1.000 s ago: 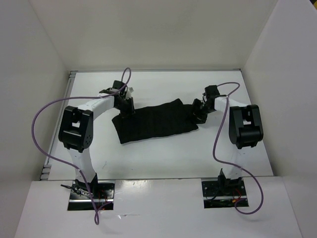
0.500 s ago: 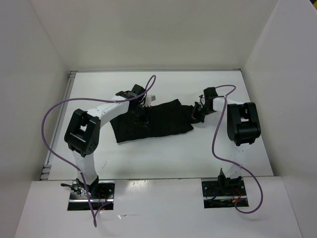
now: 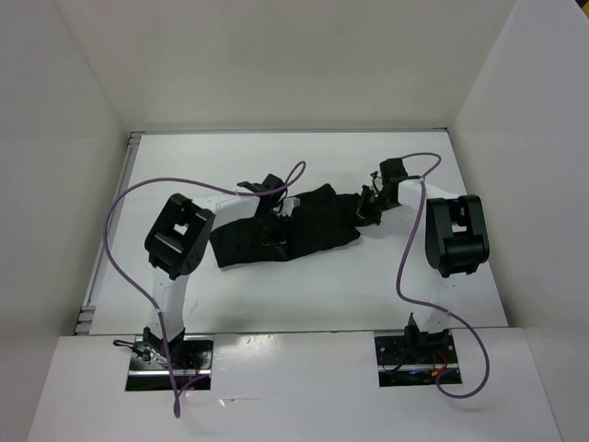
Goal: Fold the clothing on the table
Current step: Fold the skirt
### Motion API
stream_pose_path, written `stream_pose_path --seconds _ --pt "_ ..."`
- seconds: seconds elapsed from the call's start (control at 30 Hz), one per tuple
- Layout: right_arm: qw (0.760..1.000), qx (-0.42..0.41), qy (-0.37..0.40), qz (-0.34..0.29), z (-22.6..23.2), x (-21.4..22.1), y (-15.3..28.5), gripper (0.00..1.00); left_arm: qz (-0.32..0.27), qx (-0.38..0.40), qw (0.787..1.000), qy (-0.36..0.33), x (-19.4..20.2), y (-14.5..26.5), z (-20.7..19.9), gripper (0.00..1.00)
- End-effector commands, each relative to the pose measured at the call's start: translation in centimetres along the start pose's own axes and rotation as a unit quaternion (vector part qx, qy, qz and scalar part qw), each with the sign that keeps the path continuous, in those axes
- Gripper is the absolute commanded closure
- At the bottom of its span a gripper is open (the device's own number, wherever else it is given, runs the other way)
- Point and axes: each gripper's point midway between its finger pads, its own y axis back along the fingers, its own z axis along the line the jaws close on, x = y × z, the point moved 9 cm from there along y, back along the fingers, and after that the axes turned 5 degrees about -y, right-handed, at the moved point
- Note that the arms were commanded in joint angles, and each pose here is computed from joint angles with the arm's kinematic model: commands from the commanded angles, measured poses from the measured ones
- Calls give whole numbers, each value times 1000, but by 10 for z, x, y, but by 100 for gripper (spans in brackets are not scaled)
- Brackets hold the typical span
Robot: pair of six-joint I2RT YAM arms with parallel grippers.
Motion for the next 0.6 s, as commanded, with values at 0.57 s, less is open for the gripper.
stream_pose_path --seconds 0.57 --pt "977 -158 128 -69 108 52 133 100 -69 17 997 4 -94 -31 -19 90"
